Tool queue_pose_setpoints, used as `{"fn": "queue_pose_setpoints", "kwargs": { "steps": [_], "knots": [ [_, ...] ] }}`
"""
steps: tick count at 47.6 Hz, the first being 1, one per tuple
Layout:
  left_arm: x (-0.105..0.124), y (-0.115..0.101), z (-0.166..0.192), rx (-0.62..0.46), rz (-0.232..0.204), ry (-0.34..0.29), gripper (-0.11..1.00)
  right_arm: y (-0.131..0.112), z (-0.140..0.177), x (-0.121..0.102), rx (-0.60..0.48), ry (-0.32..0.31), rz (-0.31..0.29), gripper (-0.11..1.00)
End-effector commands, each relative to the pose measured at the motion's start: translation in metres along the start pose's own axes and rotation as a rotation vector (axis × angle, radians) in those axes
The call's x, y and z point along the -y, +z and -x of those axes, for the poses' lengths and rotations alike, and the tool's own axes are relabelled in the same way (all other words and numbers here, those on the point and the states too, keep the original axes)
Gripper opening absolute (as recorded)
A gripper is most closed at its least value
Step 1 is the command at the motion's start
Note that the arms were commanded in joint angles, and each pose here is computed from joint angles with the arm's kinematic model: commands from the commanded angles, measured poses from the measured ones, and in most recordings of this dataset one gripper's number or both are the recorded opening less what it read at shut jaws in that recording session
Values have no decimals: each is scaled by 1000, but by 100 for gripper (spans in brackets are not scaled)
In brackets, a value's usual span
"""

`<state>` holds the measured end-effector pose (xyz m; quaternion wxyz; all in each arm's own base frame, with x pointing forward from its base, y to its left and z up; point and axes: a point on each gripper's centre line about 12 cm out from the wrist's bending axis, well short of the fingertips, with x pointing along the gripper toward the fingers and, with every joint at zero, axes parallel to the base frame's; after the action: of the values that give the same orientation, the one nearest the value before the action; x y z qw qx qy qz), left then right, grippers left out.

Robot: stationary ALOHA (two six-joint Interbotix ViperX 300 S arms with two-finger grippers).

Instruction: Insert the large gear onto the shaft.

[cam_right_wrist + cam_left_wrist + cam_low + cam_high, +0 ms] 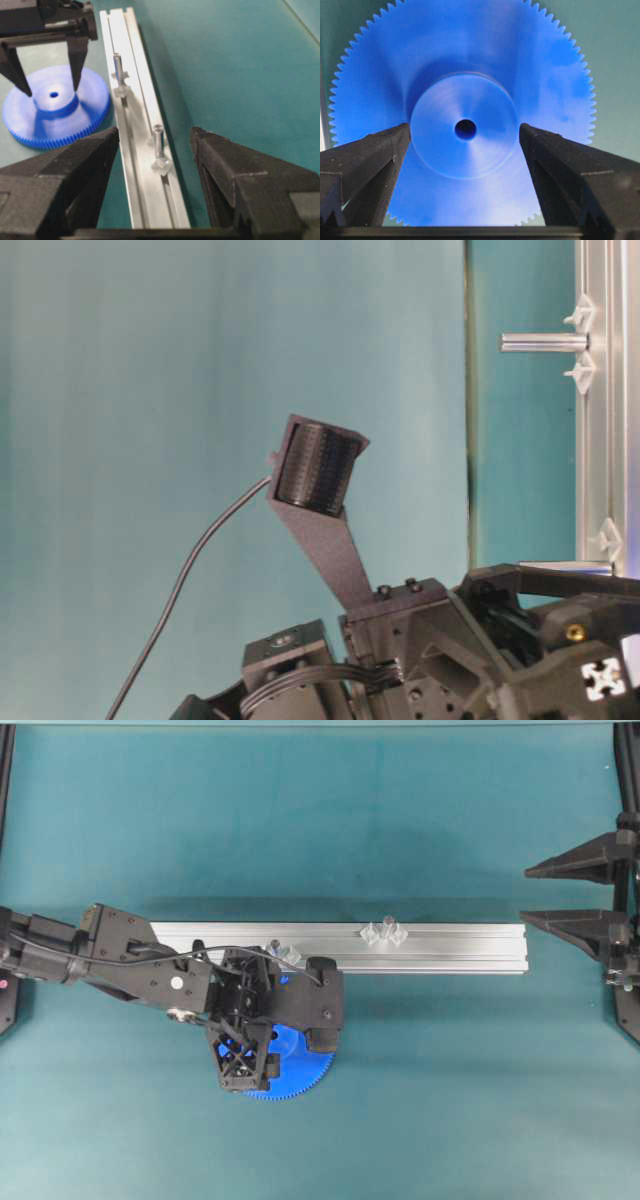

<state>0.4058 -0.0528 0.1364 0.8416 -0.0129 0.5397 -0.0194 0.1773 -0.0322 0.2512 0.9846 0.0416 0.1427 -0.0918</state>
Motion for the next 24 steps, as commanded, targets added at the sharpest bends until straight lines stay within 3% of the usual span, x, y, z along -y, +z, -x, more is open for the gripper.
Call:
{"fn": "queue_pose_setpoints", "kwargs": {
  "steps": [1, 24],
  "knots": [
    [4, 8, 6, 32, -6, -7, 92, 4, 0, 0, 8, -3, -10, 69],
    [4, 3, -4, 27, -2, -6, 92, 5, 0, 0, 12, -2, -15, 69]
  ]
}}
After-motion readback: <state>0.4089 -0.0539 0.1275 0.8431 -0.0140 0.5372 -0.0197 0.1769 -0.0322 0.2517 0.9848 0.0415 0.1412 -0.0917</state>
